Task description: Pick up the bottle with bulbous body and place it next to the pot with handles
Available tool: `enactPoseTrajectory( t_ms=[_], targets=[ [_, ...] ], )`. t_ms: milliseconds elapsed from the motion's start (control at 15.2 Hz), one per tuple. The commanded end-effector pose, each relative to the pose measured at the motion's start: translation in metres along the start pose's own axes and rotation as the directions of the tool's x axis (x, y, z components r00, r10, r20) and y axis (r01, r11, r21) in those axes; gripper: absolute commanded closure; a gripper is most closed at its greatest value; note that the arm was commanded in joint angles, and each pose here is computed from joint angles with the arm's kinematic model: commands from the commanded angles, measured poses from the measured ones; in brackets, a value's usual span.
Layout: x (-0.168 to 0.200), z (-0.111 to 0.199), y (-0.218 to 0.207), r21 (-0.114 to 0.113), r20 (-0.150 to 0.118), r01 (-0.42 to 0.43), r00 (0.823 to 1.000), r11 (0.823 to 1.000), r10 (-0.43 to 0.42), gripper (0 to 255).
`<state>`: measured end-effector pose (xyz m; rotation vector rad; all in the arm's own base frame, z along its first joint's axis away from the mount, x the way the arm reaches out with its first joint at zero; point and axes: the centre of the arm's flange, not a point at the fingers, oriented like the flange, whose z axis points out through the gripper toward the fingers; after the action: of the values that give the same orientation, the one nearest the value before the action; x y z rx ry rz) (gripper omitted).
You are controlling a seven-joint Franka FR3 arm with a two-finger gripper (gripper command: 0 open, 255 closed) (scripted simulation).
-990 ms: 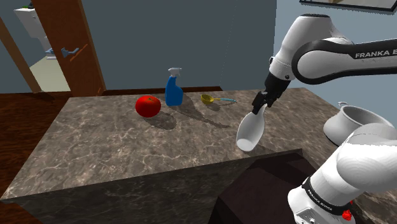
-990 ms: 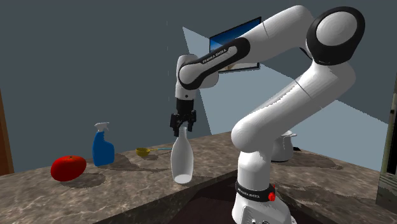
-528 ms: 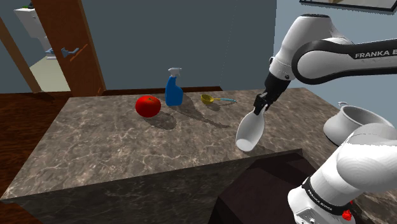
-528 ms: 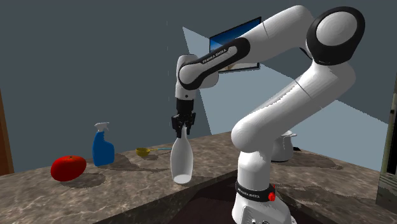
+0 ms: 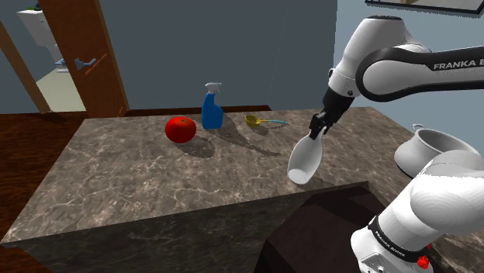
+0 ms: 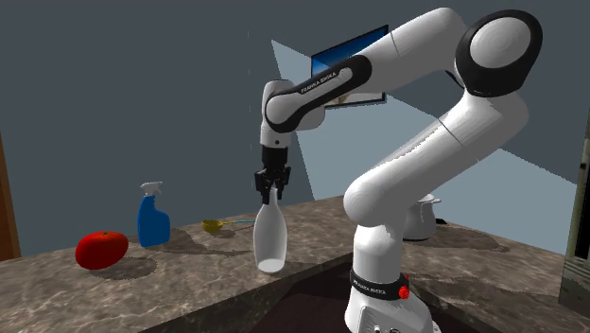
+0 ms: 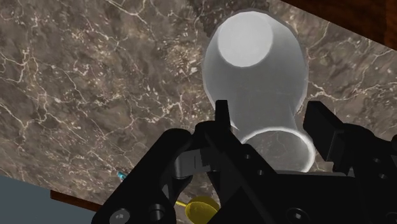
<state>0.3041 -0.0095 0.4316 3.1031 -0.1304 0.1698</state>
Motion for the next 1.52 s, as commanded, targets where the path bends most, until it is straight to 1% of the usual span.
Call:
enactPoseTrajectory(
  t_ms=[0, 1452],
  targets=[
    [0.0, -0.008, 0.0, 0.0, 0.0, 0.0, 1.0, 1.0, 0.0, 255],
    [0.013, -0.124, 0.004, 0.0, 0.0, 0.0, 1.0, 1.0, 0.0, 255]
  ],
)
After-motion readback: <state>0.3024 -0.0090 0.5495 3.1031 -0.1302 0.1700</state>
